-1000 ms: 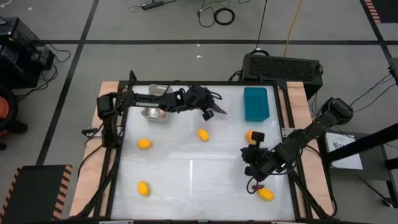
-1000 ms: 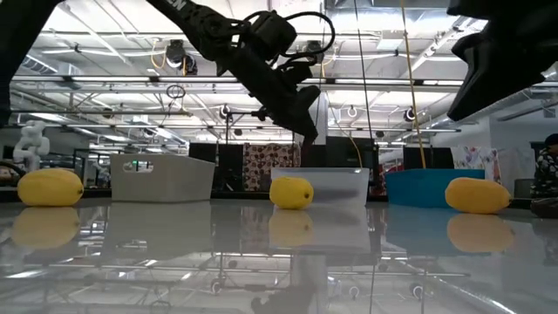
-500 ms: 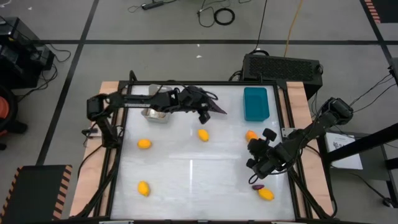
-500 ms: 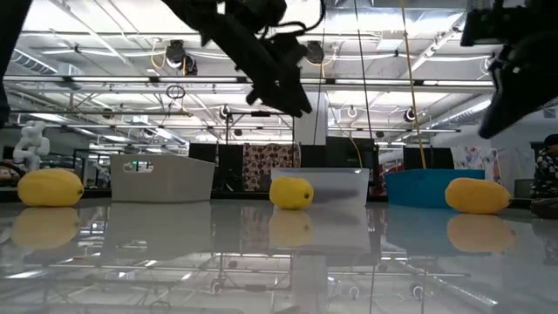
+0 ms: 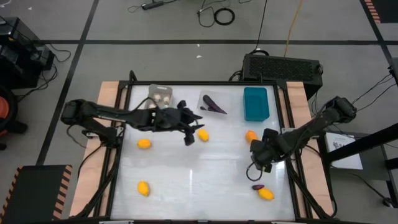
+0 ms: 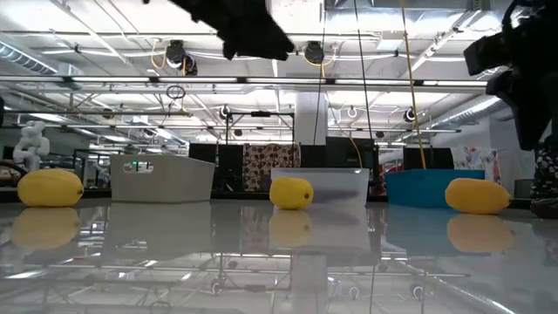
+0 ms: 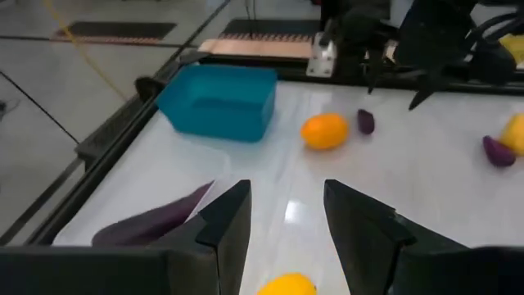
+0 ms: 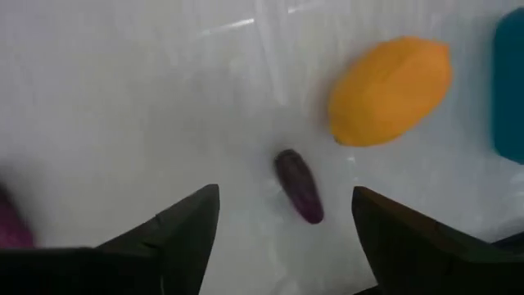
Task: Sort produce into baskets
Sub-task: Put the eggplant into the transparent bin
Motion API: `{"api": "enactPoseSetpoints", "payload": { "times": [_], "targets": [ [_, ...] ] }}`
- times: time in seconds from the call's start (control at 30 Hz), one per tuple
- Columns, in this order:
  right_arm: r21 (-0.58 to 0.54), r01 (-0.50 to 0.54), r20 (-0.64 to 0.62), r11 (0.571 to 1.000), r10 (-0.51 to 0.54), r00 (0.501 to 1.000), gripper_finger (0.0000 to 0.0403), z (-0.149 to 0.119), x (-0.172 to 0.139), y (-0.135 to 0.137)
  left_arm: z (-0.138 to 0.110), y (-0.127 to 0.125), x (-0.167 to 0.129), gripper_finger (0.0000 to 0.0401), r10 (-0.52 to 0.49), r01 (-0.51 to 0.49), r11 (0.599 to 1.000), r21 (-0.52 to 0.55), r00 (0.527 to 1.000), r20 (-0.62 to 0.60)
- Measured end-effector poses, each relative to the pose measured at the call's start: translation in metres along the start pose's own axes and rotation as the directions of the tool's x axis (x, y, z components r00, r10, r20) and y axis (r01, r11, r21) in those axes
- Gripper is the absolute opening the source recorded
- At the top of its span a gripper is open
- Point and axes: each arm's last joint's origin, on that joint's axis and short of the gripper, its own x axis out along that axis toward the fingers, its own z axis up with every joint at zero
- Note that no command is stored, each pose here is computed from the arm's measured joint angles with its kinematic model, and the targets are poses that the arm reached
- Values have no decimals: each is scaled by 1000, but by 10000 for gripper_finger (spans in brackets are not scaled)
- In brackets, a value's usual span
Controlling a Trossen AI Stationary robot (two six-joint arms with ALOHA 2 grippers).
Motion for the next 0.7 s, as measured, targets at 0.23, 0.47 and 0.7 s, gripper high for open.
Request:
{"api": "enactPoseSetpoints", "payload": {
  "times": [0.23,0.47,0.7],
  "targets": [
    [-40,-56,-129,998,50,990,279,4,20,-19,-36,8,-21,163,34,-23,994,-108,994,105],
    [-11,-95,-184,995,92,979,279,3,49,-36,-58,8,-28,163,41,61,977,-202,884,466],
    [18,-119,-224,993,120,967,273,-5,75,-44,-70,6,-20,163,46,74,973,-217,864,501]
  ]
}}
